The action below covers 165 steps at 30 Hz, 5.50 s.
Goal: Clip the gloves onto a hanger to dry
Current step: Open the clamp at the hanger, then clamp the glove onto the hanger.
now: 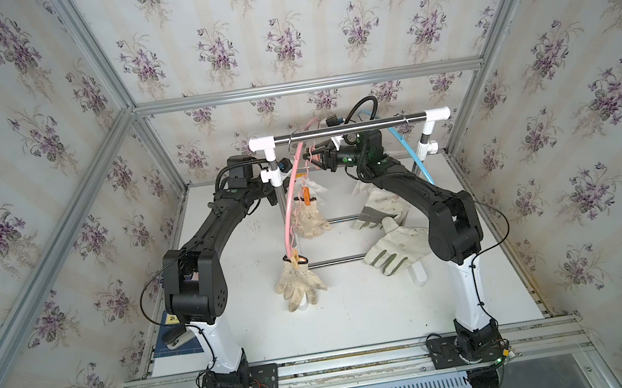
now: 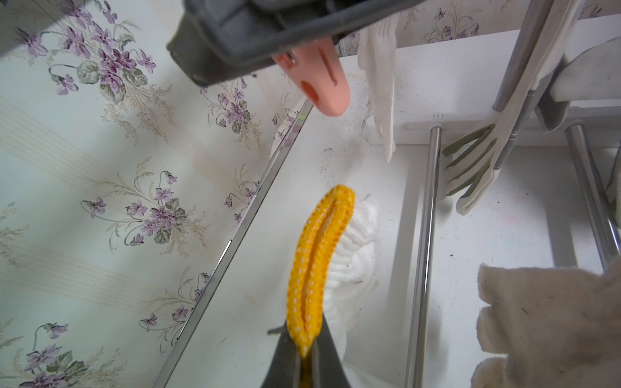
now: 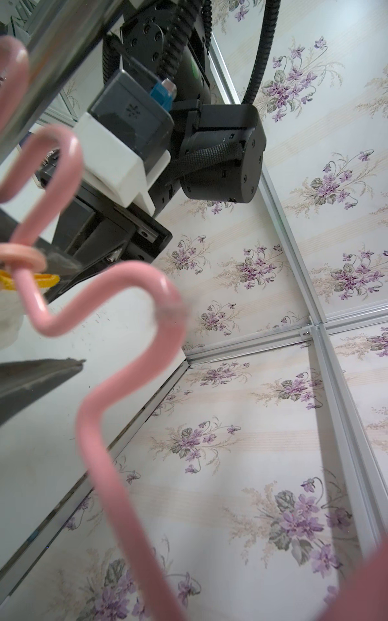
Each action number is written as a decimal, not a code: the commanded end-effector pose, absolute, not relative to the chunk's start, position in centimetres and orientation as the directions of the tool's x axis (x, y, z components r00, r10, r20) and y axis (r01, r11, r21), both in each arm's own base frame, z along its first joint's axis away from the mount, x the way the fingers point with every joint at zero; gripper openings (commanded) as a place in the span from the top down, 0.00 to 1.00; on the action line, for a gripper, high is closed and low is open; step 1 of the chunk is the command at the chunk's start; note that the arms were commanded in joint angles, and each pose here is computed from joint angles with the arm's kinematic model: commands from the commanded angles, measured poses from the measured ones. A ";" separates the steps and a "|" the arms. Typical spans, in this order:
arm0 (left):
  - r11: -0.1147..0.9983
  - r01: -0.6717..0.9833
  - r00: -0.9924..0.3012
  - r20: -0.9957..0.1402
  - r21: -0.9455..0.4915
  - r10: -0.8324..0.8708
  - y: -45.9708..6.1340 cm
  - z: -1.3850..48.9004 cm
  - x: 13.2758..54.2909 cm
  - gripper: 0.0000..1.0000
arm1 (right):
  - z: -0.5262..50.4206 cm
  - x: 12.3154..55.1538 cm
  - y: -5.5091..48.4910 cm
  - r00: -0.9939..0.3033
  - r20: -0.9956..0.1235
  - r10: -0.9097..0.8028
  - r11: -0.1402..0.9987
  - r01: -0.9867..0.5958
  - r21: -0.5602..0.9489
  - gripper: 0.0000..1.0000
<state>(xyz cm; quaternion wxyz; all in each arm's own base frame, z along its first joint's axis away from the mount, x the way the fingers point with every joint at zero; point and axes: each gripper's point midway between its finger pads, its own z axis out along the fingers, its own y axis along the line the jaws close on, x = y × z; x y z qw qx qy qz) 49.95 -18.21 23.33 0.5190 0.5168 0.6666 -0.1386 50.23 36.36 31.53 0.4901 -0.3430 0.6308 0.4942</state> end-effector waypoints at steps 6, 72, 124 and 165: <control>0.417 0.832 0.092 -0.832 0.366 0.548 -18.4 23.5 50.0 1.00 | 31.8 50.1 36.4 -0.269 -0.962 0.049 0.265 -0.925 0.272 0.70; 0.250 0.901 0.219 -0.869 0.355 0.444 -23.3 24.9 50.6 1.00 | 31.3 49.8 36.9 -0.313 -0.949 0.047 0.240 -0.918 0.315 0.88; 0.286 0.883 0.219 -0.866 0.372 0.450 -22.7 27.7 51.1 1.00 | 29.4 49.8 37.4 -0.297 -0.955 -0.012 0.260 -0.923 0.283 0.92; 0.560 0.743 0.120 -0.896 0.367 0.428 -17.5 27.3 51.2 0.00 | 29.7 51.6 35.5 -0.228 -0.969 -0.093 0.588 -0.798 0.132 0.31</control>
